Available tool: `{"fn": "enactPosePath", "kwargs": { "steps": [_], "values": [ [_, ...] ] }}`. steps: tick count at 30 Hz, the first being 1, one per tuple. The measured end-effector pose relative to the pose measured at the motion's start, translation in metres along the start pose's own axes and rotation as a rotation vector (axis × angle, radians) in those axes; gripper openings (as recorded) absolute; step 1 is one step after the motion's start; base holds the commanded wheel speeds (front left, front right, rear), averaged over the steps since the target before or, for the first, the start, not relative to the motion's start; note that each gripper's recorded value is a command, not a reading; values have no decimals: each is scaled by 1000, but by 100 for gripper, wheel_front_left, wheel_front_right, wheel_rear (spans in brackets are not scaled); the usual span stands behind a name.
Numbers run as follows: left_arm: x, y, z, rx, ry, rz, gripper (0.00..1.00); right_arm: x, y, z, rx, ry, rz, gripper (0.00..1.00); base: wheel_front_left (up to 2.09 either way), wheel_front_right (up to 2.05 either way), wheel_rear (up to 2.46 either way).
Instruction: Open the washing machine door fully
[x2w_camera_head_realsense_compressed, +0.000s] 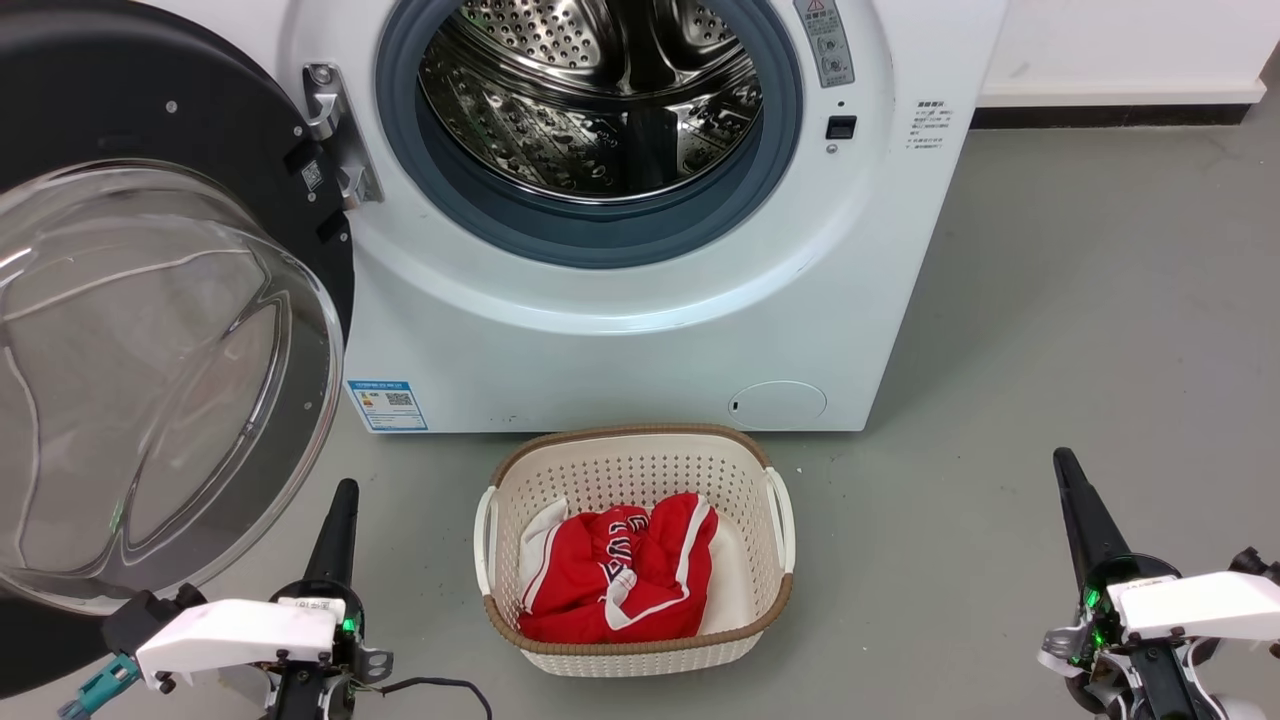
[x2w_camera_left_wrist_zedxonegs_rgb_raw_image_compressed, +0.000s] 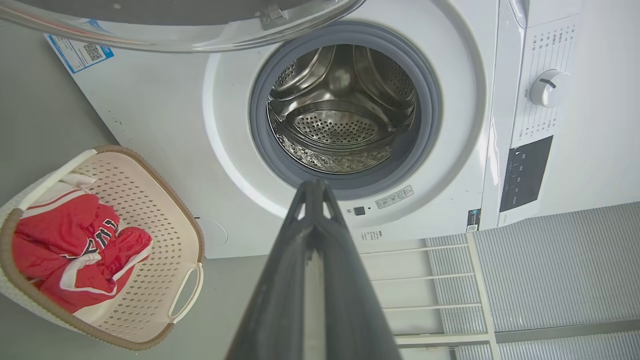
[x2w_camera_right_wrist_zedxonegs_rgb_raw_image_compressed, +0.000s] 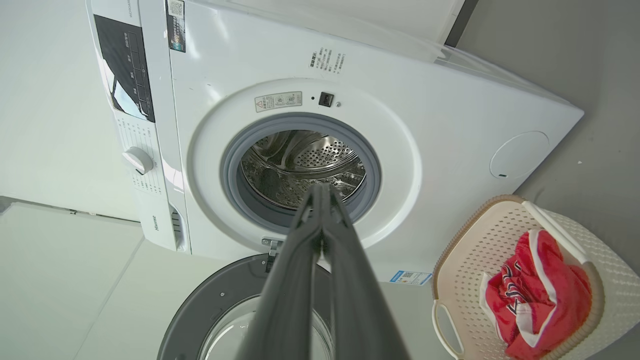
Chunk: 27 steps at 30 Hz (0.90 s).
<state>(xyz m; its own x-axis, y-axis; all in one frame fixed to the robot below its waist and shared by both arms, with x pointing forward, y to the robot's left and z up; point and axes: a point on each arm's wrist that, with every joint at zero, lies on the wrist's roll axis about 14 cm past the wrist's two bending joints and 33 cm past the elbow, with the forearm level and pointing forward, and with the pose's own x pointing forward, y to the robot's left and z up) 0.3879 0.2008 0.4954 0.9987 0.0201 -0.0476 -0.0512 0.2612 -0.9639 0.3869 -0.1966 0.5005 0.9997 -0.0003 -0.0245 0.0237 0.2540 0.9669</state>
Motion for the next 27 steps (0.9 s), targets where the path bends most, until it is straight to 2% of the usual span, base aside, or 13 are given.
{"fn": "enactPosePath", "kwargs": {
  "steps": [27],
  "values": [
    [0,-7,1,-214,14,-32,0,1,3,4,207,-2,12,0,0,0,0]
  ]
}}
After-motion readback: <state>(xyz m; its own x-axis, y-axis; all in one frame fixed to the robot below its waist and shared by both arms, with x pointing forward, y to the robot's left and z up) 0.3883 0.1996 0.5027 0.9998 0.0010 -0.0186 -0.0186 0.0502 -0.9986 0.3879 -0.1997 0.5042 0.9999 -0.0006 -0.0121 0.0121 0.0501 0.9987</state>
